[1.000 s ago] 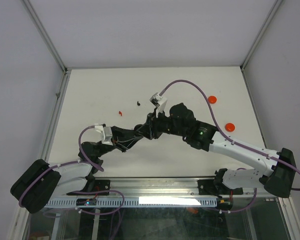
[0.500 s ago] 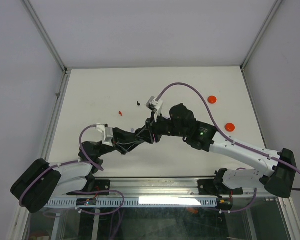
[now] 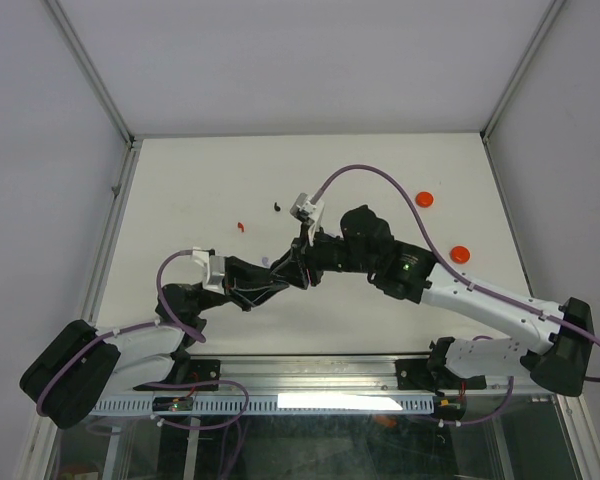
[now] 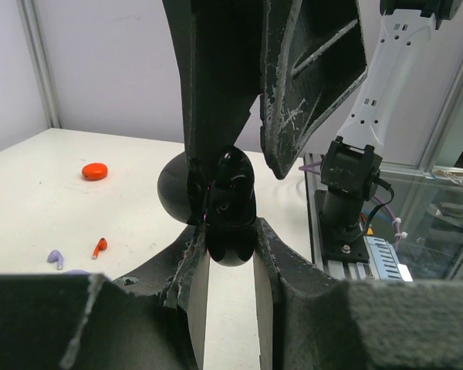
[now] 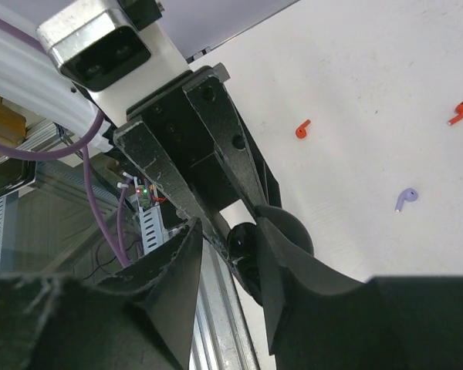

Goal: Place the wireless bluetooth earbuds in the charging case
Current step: Place the earbud in the charging case, then pick up the earbud from the center of the board.

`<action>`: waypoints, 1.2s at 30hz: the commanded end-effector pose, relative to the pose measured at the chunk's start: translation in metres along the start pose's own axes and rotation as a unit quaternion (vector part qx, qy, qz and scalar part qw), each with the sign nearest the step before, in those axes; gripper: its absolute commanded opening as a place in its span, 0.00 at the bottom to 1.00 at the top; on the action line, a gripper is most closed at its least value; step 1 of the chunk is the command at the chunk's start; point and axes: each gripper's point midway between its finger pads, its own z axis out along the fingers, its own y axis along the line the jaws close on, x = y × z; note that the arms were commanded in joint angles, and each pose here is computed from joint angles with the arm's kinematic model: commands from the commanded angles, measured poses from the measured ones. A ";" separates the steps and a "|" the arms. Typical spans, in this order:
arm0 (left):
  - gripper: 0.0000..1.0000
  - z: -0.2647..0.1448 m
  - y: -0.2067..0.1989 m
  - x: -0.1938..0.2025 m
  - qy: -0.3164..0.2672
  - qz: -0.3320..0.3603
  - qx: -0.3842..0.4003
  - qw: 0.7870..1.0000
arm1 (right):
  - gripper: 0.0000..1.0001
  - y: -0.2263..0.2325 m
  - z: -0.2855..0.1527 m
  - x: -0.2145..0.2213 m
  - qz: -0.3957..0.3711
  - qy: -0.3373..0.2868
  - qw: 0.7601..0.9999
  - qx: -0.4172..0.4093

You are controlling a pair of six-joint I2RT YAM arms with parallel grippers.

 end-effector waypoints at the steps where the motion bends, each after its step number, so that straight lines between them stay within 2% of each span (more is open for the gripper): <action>1: 0.01 0.008 -0.025 -0.031 -0.045 0.045 0.069 0.996 | 0.38 0.007 0.003 -0.029 -0.034 -0.025 0.999 -0.013; 8: 0.01 0.008 -0.026 -0.031 -0.045 0.044 0.071 0.995 | 0.42 0.003 0.006 -0.026 -0.039 -0.017 0.999 -0.006; 14: 0.00 0.005 -0.019 -0.025 -0.040 0.042 0.051 0.997 | 0.45 0.004 0.000 -0.038 -0.048 -0.037 0.998 0.000; 18: 0.00 0.001 0.001 -0.018 -0.036 0.040 -0.012 0.998 | 0.49 -0.005 -0.007 -0.049 -0.055 -0.054 0.996 0.033; 21: 0.00 -0.007 0.033 -0.012 -0.029 0.033 -0.104 0.994 | 0.51 -0.028 -0.011 -0.053 -0.055 -0.060 0.992 0.092; 27: 0.00 -0.029 0.083 -0.002 0.001 0.025 -0.257 0.966 | 0.52 -0.086 -0.013 -0.049 -0.043 -0.055 0.980 0.189; 30: 0.00 -0.041 0.098 -0.003 0.003 0.032 -0.308 0.951 | 0.52 -0.121 -0.006 -0.041 -0.031 -0.050 0.972 0.229; 36: 0.00 -0.067 0.128 0.011 0.043 0.035 -0.402 0.914 | 0.52 -0.195 0.016 -0.021 -0.017 -0.027 0.951 0.308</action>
